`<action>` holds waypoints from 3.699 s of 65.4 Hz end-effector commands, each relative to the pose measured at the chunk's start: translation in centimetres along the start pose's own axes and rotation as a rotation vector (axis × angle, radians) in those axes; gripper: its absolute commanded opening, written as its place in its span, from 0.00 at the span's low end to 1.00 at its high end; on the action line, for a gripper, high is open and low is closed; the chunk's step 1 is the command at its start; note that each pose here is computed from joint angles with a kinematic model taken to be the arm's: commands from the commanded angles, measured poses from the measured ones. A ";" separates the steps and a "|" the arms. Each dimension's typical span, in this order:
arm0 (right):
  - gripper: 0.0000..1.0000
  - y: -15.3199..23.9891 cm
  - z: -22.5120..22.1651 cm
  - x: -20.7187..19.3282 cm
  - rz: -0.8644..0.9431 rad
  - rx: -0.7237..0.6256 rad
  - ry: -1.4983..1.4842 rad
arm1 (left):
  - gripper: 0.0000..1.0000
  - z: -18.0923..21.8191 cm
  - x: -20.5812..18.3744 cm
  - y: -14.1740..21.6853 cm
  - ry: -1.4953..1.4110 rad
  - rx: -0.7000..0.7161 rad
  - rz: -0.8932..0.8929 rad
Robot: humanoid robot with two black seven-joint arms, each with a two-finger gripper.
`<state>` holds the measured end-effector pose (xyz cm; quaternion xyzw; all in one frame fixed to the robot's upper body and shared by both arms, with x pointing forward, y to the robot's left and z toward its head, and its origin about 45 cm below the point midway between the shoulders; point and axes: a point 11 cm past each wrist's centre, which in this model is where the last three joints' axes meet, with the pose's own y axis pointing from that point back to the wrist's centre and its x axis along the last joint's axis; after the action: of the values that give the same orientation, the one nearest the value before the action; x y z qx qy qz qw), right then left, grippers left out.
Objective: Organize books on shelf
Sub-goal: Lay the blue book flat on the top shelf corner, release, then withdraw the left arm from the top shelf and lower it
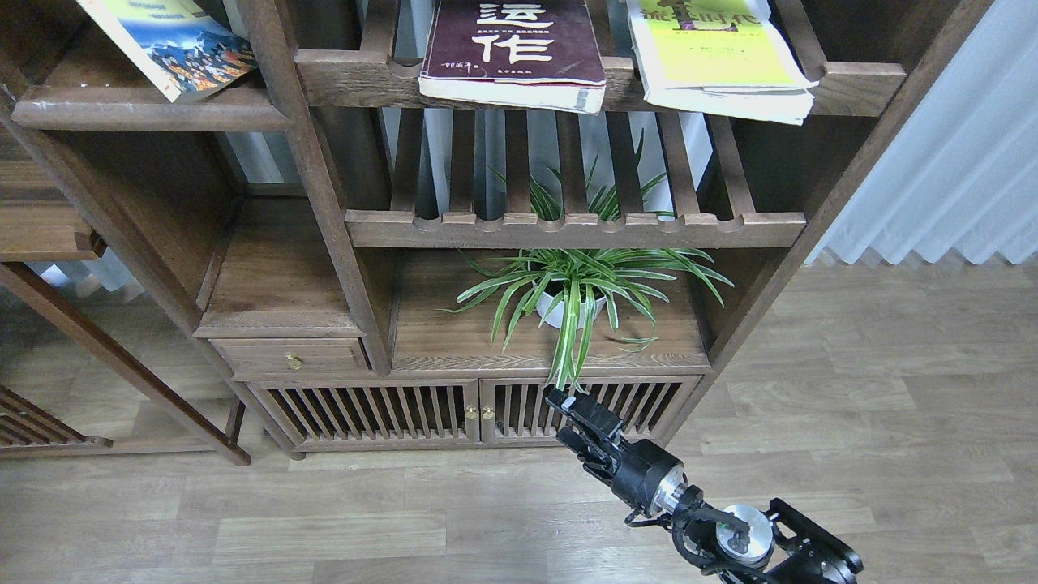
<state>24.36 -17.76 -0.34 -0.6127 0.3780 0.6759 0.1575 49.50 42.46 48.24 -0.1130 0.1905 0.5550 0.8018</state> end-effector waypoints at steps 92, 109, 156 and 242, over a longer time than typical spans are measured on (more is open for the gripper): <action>0.99 0.7 0.6 0.9 0.020 0.000 -0.017 | 1.00 -8.6 -15.7 -0.4 -0.139 0.239 -0.523; 0.99 0.7 0.7 1.0 0.022 0.000 -0.020 | 1.00 -14.3 -20.3 -3.3 -0.033 0.301 -0.660; 0.99 1.5 0.4 1.6 0.028 0.039 -0.046 | 0.99 -23.7 -35.8 -5.3 0.197 0.406 -1.012; 0.96 5.8 -11.1 -9.4 -0.283 0.281 0.103 | 1.00 -50.0 -17.8 7.4 0.966 0.544 -0.406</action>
<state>29.63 -26.08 9.39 -0.6555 0.3886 0.5693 0.3085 28.76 10.13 11.83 -0.1755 0.6350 0.2018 0.7247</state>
